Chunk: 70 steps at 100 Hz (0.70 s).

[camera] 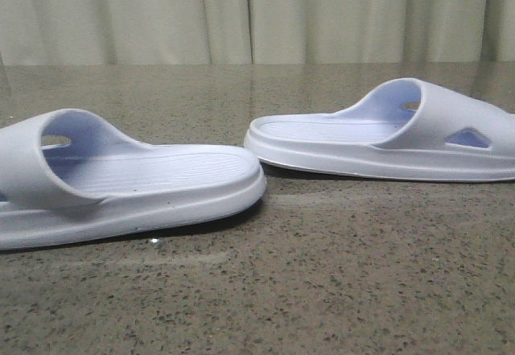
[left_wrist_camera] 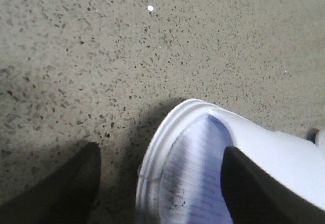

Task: Insert blue slippers together front up
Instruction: 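Lower the left gripper and grasp the slipper's sole edge nearest it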

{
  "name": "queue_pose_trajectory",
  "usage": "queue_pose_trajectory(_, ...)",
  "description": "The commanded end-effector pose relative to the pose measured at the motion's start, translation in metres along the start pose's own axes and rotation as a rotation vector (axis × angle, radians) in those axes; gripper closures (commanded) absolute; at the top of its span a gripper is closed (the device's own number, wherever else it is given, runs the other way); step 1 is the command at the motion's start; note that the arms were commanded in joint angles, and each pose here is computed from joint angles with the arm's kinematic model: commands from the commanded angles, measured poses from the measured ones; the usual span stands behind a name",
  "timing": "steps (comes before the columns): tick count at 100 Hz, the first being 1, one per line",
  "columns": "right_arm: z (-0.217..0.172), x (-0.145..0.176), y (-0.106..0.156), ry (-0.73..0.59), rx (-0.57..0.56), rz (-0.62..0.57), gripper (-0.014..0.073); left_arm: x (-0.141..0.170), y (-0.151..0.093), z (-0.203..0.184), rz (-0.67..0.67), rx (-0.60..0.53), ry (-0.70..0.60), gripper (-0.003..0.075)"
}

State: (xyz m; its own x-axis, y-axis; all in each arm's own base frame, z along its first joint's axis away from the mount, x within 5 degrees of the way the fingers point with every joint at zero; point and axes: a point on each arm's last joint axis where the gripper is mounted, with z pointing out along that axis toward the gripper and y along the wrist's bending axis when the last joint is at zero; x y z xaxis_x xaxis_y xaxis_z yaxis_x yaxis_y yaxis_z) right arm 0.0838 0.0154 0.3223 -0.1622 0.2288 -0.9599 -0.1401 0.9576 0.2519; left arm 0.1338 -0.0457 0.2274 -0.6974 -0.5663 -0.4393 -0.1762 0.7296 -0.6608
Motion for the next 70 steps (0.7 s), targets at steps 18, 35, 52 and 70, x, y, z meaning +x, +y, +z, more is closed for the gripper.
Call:
queue_pose_trajectory(18, -0.0004, -0.0146, 0.0021, -0.090, -0.005, 0.003, 0.0198, -0.0031, -0.0104, -0.0017, -0.127, 0.068, 0.016, 0.0279)
queue_pose_trajectory(35, -0.0004, -0.0146, 0.0021, -0.090, -0.005, 0.003, 0.0198, -0.0008, -0.0116, -0.0018, -0.152, 0.079, 0.043, 0.0279)
queue_pose_trajectory(52, -0.0004, -0.0146, 0.0021, -0.090, -0.005, 0.003, 0.0198, 0.0000, -0.0118, -0.0019, -0.153, 0.080, 0.052, 0.0333)
queue_pose_trajectory(70, -0.0004, -0.0143, 0.0020, -0.087, -0.004, 0.003, 0.0198, -0.0001, -0.0128, -0.0019, -0.174, 0.091, 0.053, 0.0491)
